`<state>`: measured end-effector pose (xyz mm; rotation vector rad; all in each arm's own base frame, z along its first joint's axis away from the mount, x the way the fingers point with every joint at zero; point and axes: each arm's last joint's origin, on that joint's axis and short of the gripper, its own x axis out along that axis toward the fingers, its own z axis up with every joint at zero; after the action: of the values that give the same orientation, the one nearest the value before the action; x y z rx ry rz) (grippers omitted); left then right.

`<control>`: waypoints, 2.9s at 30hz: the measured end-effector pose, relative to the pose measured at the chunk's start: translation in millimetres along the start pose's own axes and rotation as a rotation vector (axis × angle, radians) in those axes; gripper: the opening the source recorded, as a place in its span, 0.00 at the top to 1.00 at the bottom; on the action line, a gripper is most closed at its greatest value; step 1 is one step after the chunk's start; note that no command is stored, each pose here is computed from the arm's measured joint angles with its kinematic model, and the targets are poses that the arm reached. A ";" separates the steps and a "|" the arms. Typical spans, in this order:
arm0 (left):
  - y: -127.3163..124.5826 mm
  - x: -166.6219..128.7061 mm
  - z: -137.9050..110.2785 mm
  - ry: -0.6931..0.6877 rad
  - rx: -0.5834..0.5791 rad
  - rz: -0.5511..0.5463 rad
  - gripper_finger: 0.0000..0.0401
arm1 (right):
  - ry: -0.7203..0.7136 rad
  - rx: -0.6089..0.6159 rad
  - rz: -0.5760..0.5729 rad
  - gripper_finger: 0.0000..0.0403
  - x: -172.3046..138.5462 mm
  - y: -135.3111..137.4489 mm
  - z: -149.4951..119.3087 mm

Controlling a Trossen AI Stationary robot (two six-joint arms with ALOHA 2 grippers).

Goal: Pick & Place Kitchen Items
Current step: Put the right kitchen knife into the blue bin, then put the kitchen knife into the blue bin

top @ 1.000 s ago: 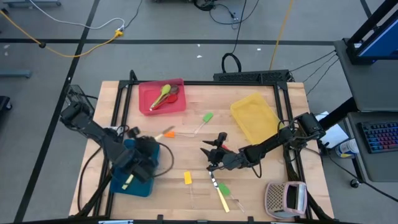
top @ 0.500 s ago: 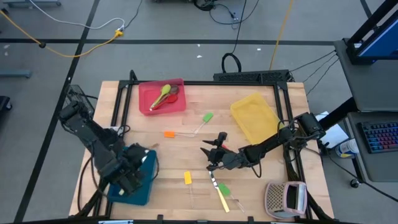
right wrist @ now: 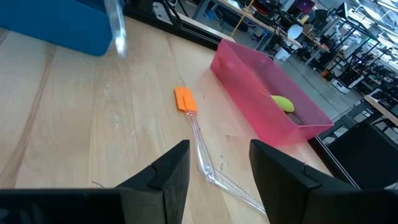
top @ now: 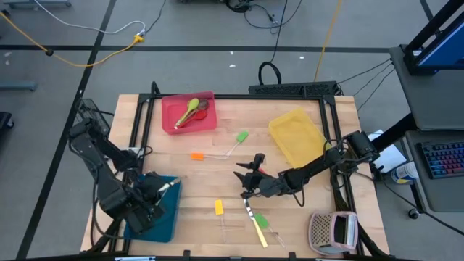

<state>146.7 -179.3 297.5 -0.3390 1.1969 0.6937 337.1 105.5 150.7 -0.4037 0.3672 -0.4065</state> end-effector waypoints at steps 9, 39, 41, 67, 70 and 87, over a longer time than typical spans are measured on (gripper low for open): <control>-2.3 -60.8 21.0 0.035 -0.037 -0.248 0.78 | 0.001 0.003 -0.001 0.60 0.3 -0.3 -0.1; -2.9 -48.8 10.2 0.436 -0.354 -0.108 0.78 | -0.016 -0.005 0.178 0.60 20.5 -16.3 -4.3; -2.7 -51.2 7.6 0.508 -0.370 -0.093 0.78 | -0.016 -0.009 0.177 0.60 20.8 -16.6 -4.4; -7.1 64.6 -57.1 0.293 -0.565 0.042 0.74 | -0.053 0.010 0.324 0.60 32.8 -28.0 -6.2; -4.3 78.9 -61.7 0.289 -0.563 0.050 0.72 | -0.050 0.031 0.325 0.61 32.8 -28.0 -6.2; -21.7 103.2 -51.9 0.121 -0.475 -0.236 0.68 | -0.050 0.030 0.326 0.61 32.7 -27.9 -6.2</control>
<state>142.9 -193.8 180.9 -0.9150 1.0735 0.7531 354.1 65.5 149.3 -0.3175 0.3700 -0.0837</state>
